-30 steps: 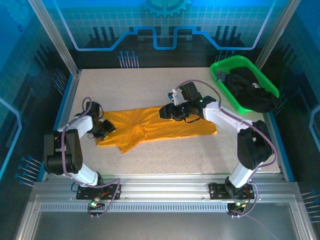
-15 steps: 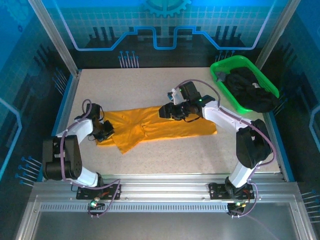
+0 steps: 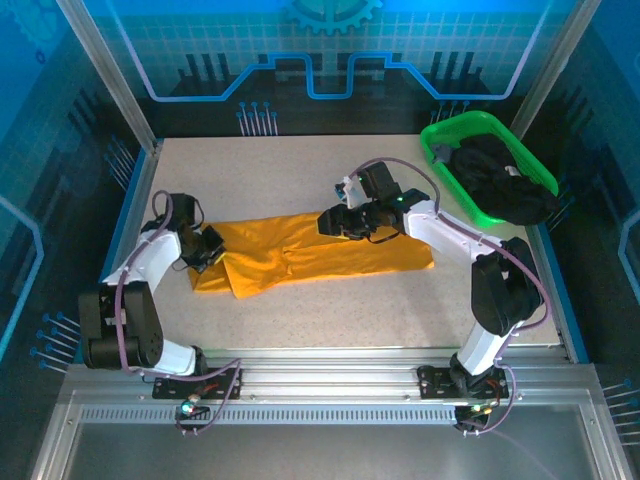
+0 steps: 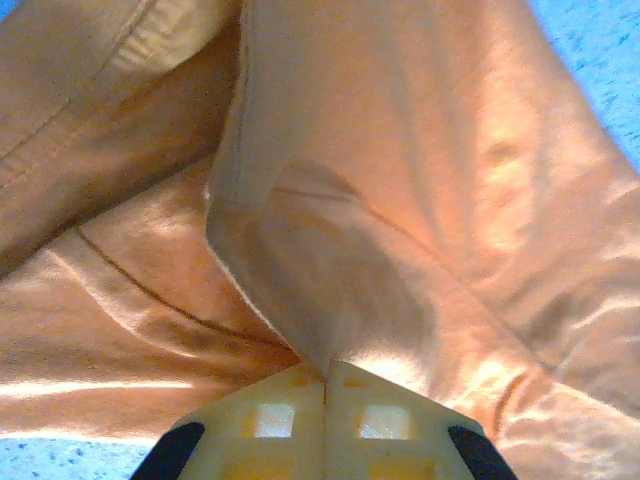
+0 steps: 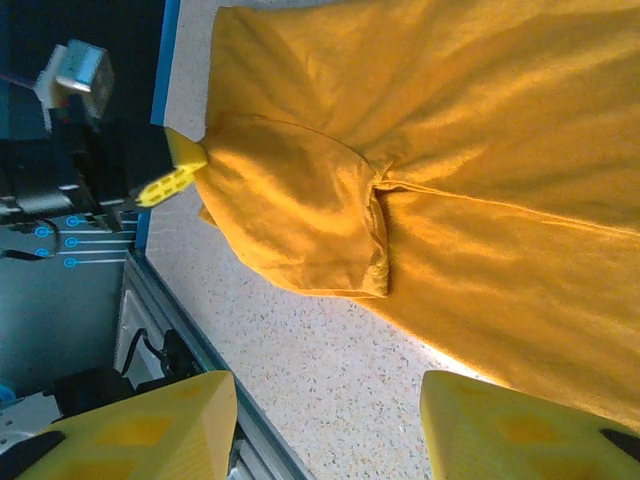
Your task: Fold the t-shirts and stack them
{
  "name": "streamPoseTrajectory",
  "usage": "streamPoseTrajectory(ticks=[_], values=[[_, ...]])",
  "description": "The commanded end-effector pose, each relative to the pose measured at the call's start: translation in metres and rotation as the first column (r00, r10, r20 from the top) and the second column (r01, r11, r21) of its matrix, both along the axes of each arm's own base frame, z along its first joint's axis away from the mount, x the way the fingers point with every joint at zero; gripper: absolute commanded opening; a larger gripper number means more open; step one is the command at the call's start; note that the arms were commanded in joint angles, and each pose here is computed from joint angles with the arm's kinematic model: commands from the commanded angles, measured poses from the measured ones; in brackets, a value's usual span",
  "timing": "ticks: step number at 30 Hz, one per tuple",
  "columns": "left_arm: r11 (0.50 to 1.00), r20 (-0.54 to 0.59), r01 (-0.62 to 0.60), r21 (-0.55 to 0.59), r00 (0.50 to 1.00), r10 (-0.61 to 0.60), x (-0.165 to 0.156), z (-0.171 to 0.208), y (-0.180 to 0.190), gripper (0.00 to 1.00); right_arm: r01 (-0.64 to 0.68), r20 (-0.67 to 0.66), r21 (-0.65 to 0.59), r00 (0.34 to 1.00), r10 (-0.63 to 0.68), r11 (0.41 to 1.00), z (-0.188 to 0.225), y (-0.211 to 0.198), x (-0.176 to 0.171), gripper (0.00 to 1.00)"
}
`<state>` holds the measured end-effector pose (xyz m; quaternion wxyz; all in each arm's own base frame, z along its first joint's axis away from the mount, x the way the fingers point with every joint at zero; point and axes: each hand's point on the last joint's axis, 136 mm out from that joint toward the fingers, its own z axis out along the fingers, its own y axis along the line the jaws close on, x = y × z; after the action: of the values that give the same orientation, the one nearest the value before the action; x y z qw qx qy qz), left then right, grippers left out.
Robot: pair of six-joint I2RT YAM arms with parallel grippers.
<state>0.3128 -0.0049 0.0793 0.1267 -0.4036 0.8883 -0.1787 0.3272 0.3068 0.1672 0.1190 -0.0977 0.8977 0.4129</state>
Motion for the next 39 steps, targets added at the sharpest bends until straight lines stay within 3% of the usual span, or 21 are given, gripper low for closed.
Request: streamPoseTrajectory(ticks=[1, 9, 19, 33, 35, 39], values=[[0.999, -0.008, -0.033, -0.040, 0.999, 0.032, 0.009, 0.017, -0.003, 0.00, -0.011, 0.000, -0.010, 1.000, 0.011, 1.000, 0.002, 0.003, 0.000, 0.52], [0.998, -0.010, -0.059, -0.038, 0.998, 0.059, 0.036, 0.020, 0.011, 0.00, -0.004, -0.007, -0.021, 1.000, 0.004, 1.000, 0.000, -0.002, -0.003, 0.52], [0.998, -0.055, -0.025, 0.062, 0.998, 0.029, 0.064, 0.002, 0.039, 0.00, 0.021, -0.014, -0.035, 1.000, -0.021, 0.999, -0.004, -0.011, -0.001, 0.51], [0.981, -0.171, 0.042, 0.192, 0.985, -0.008, 0.072, -0.043, 0.063, 0.02, 0.101, -0.020, -0.127, 0.994, -0.104, 0.987, -0.020, -0.043, 0.009, 0.49], [0.976, -0.185, 0.051, 0.213, 0.983, -0.011, 0.072, -0.047, 0.066, 0.07, 0.141, -0.019, -0.178, 0.989, -0.147, 0.974, -0.025, -0.061, 0.014, 0.47], [0.963, -0.179, 0.053, 0.265, 0.984, -0.005, 0.069, -0.035, 0.069, 0.34, 0.211, -0.009, -0.268, 0.975, -0.221, 0.940, -0.031, -0.099, 0.026, 0.43]])
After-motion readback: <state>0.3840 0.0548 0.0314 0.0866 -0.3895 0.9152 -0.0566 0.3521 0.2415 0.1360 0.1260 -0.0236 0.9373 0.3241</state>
